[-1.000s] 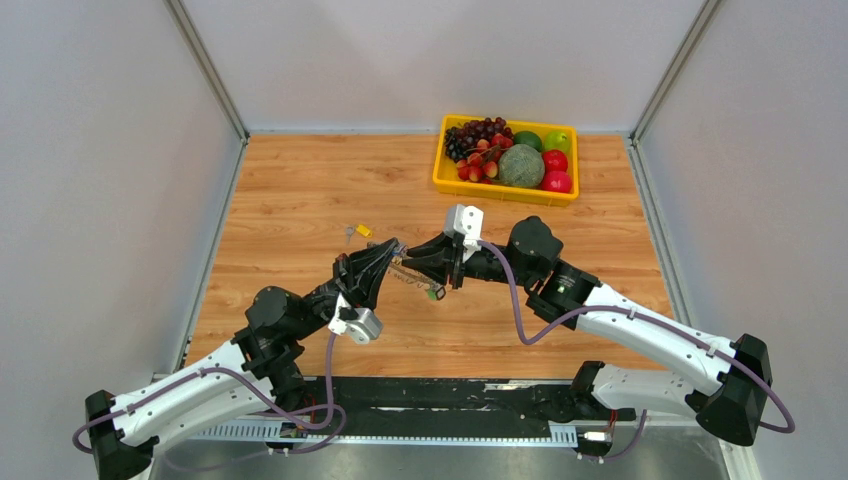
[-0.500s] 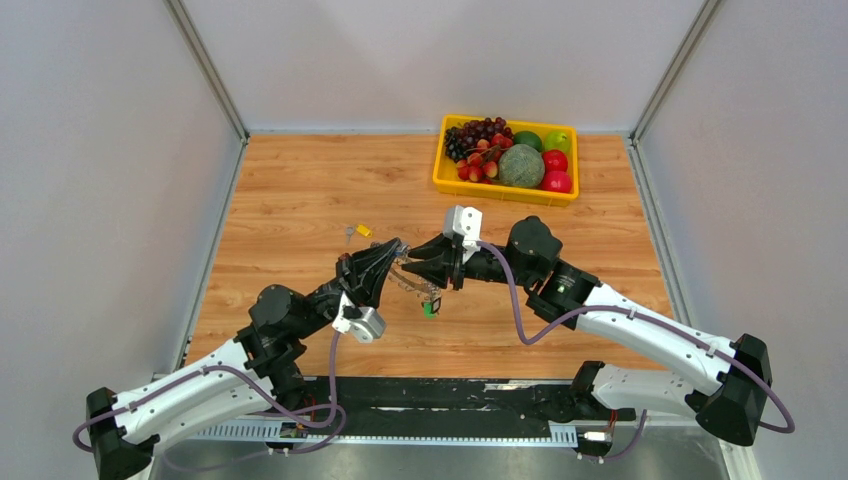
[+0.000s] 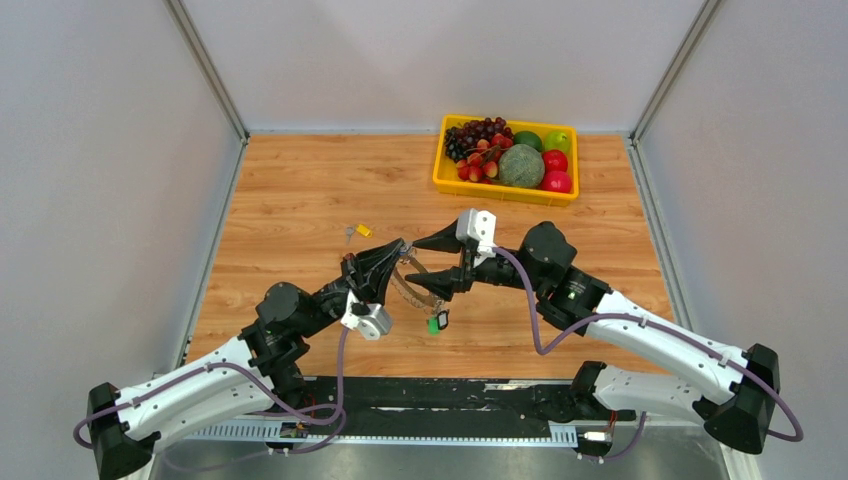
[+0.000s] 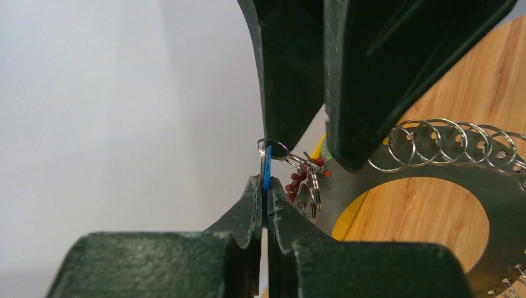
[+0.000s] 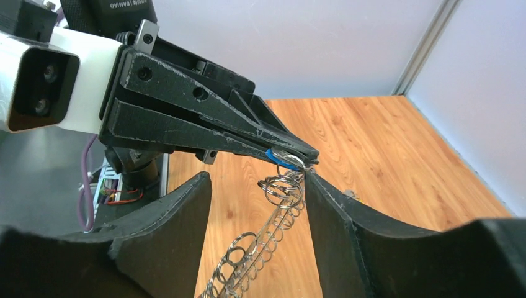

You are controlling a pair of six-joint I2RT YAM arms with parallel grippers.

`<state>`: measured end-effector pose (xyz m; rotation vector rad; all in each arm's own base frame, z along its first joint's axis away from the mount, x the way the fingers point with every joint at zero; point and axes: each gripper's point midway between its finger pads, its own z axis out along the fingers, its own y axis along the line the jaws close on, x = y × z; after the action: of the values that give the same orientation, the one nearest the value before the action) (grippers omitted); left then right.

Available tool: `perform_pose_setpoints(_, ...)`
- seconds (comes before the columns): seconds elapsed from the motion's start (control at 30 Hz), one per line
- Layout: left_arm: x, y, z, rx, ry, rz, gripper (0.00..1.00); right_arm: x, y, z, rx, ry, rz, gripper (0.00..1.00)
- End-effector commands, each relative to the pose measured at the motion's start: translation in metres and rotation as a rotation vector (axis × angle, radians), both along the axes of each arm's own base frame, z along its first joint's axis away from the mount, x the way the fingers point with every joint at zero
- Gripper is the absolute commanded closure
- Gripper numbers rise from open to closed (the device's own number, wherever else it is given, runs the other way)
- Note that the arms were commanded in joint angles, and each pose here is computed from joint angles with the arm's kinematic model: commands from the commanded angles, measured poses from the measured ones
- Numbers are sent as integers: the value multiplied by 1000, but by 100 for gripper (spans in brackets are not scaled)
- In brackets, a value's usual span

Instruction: Remove the keys from the keyring

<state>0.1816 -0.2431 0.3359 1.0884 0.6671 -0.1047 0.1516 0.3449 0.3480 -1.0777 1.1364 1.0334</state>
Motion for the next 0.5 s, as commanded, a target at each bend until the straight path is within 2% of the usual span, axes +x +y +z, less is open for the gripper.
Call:
perform_pose_setpoints(0.0, 3, 11, 29, -74, -35, 45, 100, 4, -14, 34, 109, -54, -77, 38)
perform_pose_setpoints(0.27, 14, 20, 30, -86, -25, 121, 100, 3, -9, 31, 93, -56, -55, 59)
perform_pose_setpoints(0.47, 21, 20, 22, -57, -15, 158, 100, 11, -7, 30, 79, -55, -84, 60)
